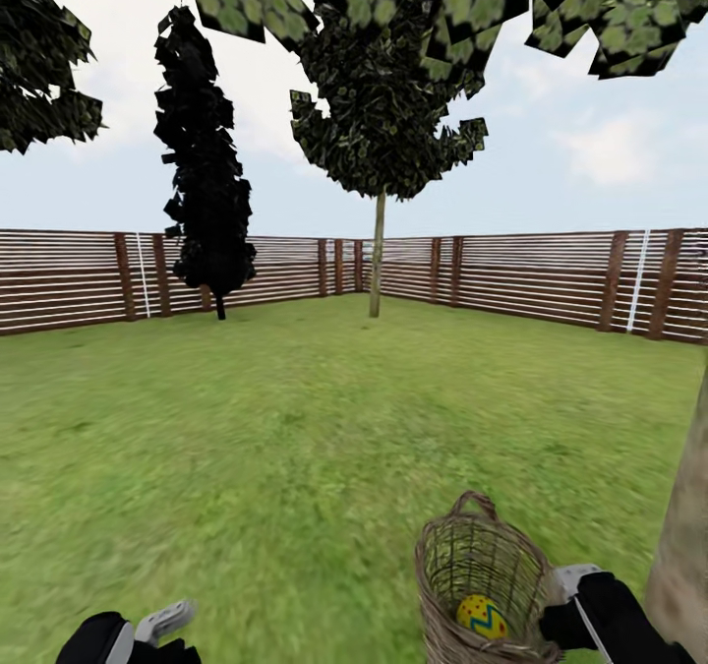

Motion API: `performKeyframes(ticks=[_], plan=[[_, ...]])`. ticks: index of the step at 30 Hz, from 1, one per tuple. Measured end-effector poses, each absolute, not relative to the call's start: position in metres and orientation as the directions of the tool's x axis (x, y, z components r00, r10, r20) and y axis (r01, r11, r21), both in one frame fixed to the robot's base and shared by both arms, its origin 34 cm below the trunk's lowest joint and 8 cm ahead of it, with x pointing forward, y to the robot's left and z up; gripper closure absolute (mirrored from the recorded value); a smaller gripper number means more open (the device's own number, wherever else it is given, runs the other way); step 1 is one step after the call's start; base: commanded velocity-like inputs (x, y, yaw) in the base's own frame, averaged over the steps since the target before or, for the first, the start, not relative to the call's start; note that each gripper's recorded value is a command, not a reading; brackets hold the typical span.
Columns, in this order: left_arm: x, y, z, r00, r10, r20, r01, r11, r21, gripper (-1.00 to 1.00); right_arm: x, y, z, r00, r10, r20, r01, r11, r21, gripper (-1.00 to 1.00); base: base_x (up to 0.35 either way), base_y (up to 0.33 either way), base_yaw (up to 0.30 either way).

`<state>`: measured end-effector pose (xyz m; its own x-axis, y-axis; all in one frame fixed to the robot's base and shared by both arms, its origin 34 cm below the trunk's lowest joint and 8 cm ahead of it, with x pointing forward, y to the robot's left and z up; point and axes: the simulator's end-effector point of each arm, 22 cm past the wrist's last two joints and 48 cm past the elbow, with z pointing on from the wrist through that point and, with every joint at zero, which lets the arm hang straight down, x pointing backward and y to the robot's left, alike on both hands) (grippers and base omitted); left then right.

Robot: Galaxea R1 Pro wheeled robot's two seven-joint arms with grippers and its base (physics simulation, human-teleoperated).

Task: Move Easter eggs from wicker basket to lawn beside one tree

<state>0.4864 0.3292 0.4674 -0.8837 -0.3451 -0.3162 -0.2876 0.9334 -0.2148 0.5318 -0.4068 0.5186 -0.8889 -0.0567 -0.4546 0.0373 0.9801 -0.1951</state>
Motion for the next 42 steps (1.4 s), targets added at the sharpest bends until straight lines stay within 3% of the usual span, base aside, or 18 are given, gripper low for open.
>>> performKeyframes(ticks=[15, 25, 42], plan=[[0.494, 0.329, 0.501, -0.882, -0.346, -0.320, -0.287, 0.933, -0.218, -1.00, 0.537, -0.402, 0.548, -0.892, -0.060, -0.449, 0.031, 0.980, -0.195, -1.00, 0.138, 0.081, -0.048], [0.497, 0.329, 0.521, -0.883, -0.343, -0.320, -0.285, 0.934, -0.215, -1.00, 0.541, -0.401, 0.568, -0.892, -0.058, -0.448, 0.033, 0.981, -0.192, -1.00, 0.022, 0.272, 0.000], [0.500, 0.327, 0.545, -0.885, -0.344, -0.313, -0.286, 0.934, -0.216, -1.00, 0.545, -0.407, 0.597, -0.890, -0.055, -0.452, 0.039, 0.980, -0.196, -1.00, 0.320, 0.049, 0.000]])
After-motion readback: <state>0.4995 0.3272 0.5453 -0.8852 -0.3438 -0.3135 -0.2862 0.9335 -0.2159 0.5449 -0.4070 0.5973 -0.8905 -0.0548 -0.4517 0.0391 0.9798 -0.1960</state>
